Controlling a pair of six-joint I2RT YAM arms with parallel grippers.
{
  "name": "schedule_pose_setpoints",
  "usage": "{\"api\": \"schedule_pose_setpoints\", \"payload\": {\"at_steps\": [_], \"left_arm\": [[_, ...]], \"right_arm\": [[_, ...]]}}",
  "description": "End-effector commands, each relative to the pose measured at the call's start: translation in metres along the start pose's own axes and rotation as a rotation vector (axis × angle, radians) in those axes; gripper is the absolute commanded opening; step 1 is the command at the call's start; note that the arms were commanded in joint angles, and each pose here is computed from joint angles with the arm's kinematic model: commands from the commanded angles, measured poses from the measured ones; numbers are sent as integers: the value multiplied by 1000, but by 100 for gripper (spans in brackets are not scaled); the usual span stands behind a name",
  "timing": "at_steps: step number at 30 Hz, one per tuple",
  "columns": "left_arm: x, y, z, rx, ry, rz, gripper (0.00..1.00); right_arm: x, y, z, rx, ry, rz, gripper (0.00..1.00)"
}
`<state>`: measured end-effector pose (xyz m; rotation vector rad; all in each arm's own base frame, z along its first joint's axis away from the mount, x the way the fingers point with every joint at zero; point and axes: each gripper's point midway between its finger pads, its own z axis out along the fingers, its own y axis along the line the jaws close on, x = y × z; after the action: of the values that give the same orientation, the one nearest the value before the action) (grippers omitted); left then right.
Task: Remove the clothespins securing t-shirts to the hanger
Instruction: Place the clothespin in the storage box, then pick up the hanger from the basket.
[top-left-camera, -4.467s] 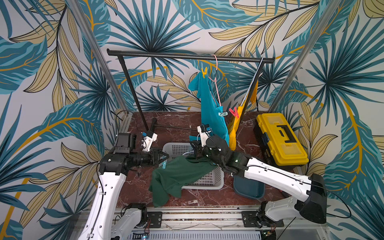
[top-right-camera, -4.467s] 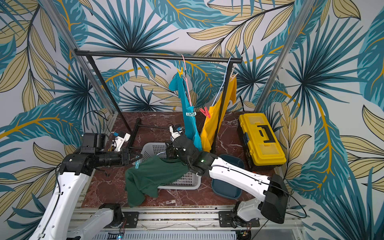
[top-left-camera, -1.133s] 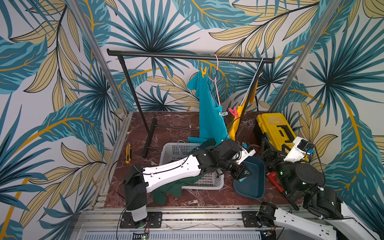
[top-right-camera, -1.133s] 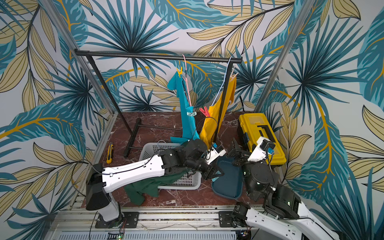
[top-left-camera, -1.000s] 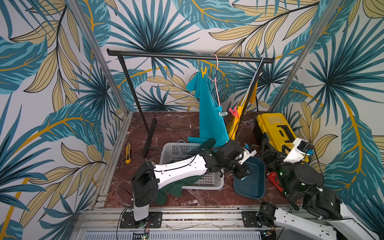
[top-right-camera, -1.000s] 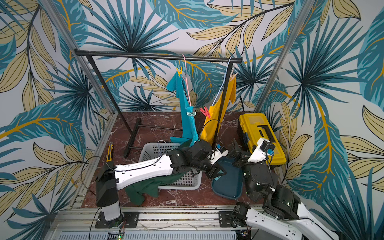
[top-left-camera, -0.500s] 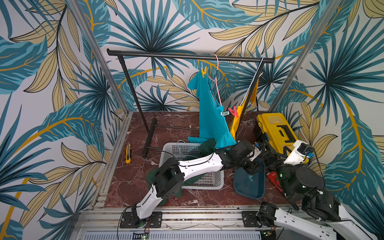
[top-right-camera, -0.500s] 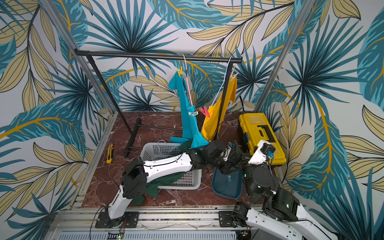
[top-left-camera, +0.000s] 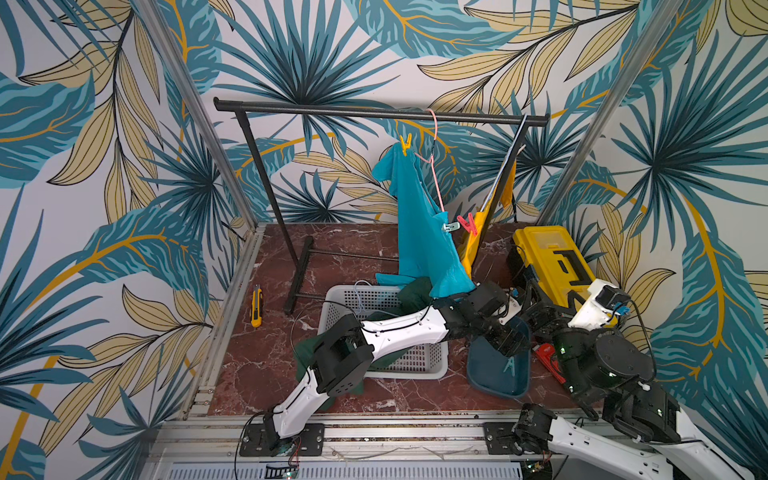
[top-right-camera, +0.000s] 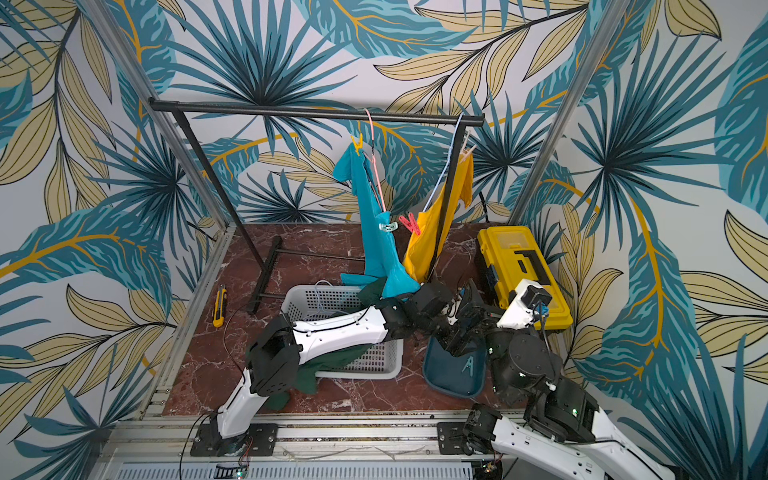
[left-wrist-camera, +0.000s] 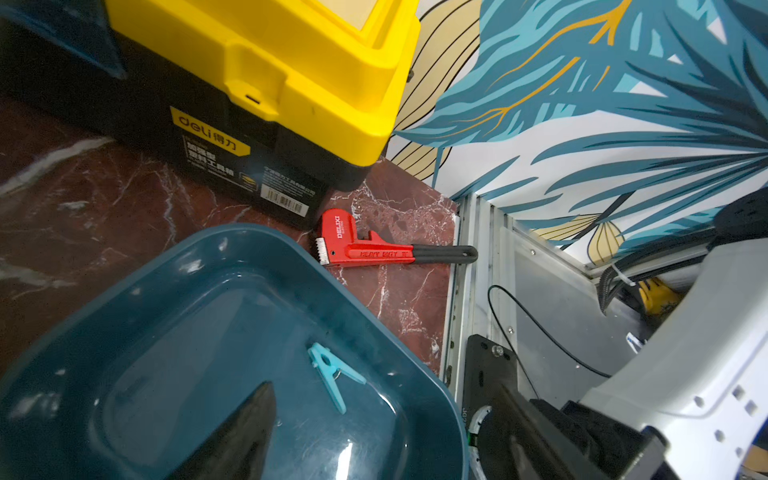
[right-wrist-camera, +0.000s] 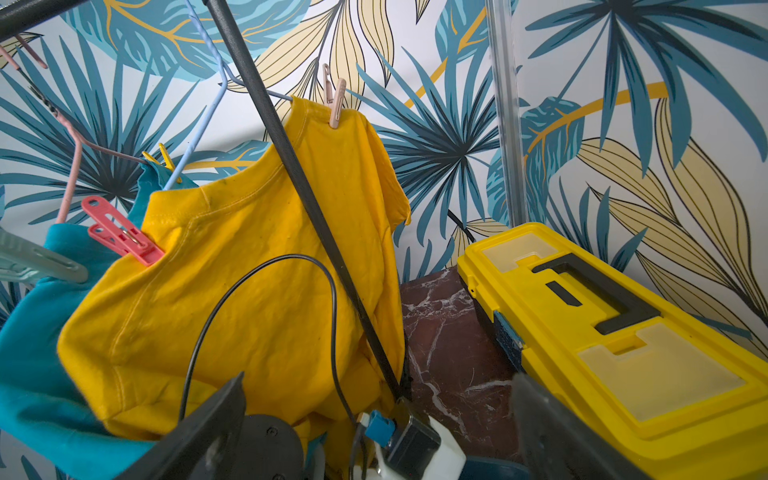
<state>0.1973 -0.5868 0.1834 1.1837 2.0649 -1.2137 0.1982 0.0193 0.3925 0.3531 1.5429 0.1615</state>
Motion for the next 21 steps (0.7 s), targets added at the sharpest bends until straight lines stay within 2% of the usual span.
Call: {"api": "schedule_pose_setpoints", "payload": {"at_steps": [1,7,13,21], "left_arm": [[-3,-37,-16,45,-18,33,100],[41,-82,-12,51,46,151,100],[74,-107,-31,39,81,207,100],[115,-100,-71,-66,104,208,99]], "right_arm": [[1,2,3,22,-18,-23,99],[3,9,7,19,-14,-37,100],[7,16,10,11,-1,-47,99],[21,29,16,-11,39,-73,100]]}}
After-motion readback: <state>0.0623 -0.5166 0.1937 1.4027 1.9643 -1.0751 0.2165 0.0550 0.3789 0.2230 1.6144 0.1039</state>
